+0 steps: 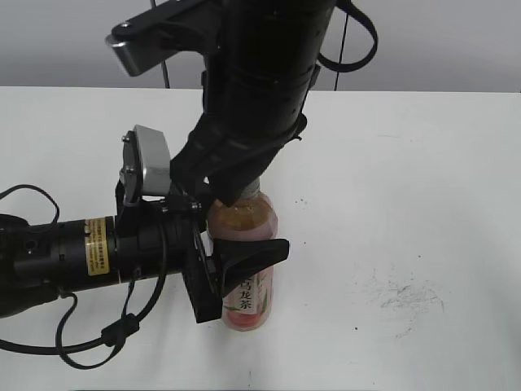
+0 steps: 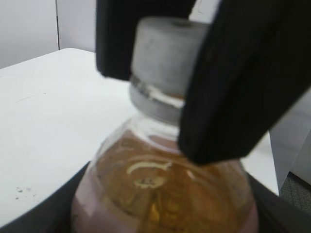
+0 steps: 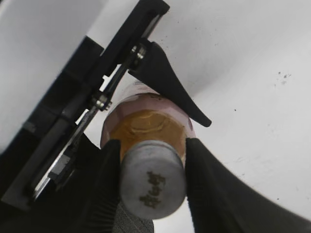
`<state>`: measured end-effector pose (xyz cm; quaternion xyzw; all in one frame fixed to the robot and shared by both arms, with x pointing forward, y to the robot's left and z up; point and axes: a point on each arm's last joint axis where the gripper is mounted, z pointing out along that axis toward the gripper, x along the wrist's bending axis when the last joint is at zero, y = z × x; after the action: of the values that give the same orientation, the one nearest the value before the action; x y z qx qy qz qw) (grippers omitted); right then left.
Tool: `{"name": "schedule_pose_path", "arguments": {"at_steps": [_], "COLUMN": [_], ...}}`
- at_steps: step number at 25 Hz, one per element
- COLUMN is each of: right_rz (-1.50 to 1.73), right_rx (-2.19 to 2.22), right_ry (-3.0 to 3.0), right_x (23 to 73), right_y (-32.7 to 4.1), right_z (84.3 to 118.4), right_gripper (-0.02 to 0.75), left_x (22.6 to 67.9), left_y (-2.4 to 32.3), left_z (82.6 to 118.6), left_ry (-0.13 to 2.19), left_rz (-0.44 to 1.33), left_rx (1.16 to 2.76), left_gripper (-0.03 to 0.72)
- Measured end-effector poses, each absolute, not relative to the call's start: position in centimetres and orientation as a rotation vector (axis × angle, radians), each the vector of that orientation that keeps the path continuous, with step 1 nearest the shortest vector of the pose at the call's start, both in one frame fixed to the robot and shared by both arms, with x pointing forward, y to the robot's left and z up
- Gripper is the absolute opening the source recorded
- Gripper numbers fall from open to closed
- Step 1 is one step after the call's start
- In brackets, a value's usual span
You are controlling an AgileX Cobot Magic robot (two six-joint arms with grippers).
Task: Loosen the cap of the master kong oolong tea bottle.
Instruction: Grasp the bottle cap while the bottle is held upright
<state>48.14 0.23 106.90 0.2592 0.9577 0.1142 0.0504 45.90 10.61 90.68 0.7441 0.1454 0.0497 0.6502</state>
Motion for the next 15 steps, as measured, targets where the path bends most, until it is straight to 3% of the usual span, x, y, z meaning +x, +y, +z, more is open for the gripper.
{"name": "schedule_pose_path", "arguments": {"at_steps": [3, 8, 15], "right_rz": [0.344, 0.334, 0.300], "right_rx": [0.734, 0.503, -0.428], "right_ry": [2.935, 2.972, 2.938], "right_x": [48.08, 48.04, 47.79], "right_y": [0.37, 0.41, 0.67], "right_z": [106.73, 106.74, 106.76], "right_gripper": [0.280, 0.280, 0.283], "left_x": [45.90, 45.92, 45.84], "left_y": [10.61, 10.62, 10.60], "left_z": [90.68, 90.68, 90.67], "left_ry": [0.332, 0.335, 0.315], "left_rz": [0.112, 0.112, 0.116], "left_rx": [1.690, 1.690, 1.695], "left_gripper": [0.445, 0.445, 0.445]}}
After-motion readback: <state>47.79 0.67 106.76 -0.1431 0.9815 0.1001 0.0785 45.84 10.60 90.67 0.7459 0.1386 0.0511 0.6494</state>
